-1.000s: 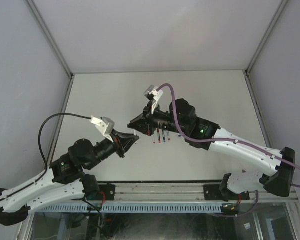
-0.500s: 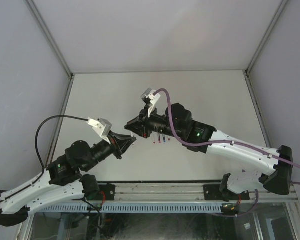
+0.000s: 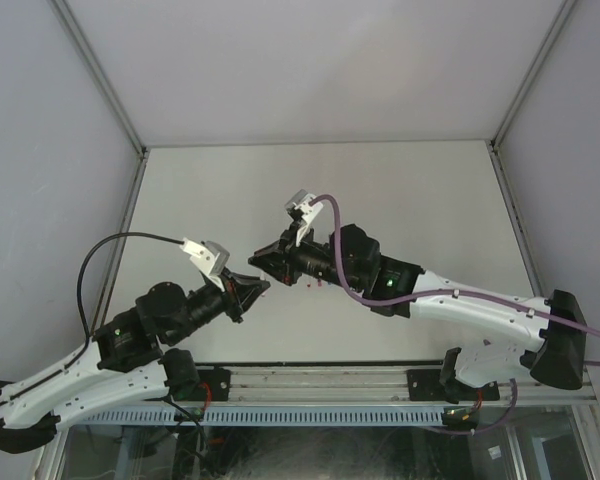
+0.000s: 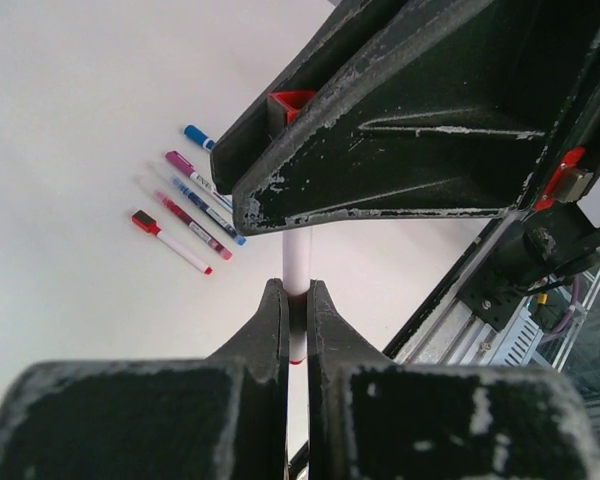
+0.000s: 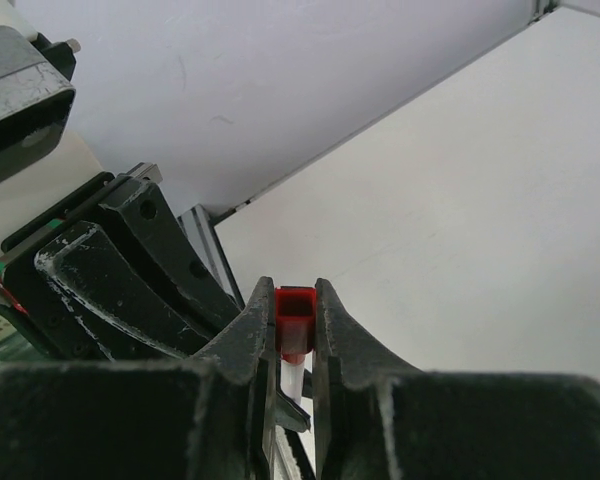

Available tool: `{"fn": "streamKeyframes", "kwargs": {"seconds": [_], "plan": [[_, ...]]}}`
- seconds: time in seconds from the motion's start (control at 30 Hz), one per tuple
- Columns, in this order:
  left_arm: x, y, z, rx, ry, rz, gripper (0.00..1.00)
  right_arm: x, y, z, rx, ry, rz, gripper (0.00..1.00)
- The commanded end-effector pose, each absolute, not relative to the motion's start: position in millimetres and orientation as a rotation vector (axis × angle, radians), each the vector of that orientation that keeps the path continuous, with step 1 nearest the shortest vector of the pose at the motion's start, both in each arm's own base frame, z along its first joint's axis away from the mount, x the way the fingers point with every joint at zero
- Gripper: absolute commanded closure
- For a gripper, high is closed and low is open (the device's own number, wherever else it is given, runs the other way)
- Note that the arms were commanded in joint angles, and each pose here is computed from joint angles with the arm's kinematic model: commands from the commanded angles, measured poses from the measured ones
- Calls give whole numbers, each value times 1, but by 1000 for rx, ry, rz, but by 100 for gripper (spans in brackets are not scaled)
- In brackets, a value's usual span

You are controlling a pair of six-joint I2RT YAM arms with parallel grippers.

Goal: Insert the pens into the pen caps
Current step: Press the pen cap onto the pen.

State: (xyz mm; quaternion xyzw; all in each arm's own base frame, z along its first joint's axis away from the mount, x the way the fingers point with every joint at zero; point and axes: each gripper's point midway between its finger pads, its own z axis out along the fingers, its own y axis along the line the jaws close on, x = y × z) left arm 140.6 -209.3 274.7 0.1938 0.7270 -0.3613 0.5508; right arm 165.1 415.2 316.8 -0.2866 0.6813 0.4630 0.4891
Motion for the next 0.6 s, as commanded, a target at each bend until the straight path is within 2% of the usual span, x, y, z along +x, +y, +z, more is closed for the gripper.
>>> {"fn": "streamKeyframes", "kwargs": {"seconds": [0.0, 0.1, 0.23, 0.4, 0.47, 0.57], "plan": [[147, -212, 351, 321, 1468, -989, 100, 130, 415, 252, -834, 1836, 1223, 100], [147, -212, 351, 318, 1468, -988, 100, 133, 412, 243, -858, 1849, 1056, 100], [148, -215, 347, 327, 1485, -979, 100, 130, 412, 248, -858, 1835, 1087, 100], [150, -219, 335, 334, 1523, -966, 100, 134, 408, 281, -814, 1737, 1149, 99], [151, -220, 327, 337, 1544, -956, 100, 139, 404, 297, -781, 1700, 1169, 89], [152, -221, 316, 342, 1577, -943, 100, 147, 394, 322, -740, 1653, 1186, 80]]}}
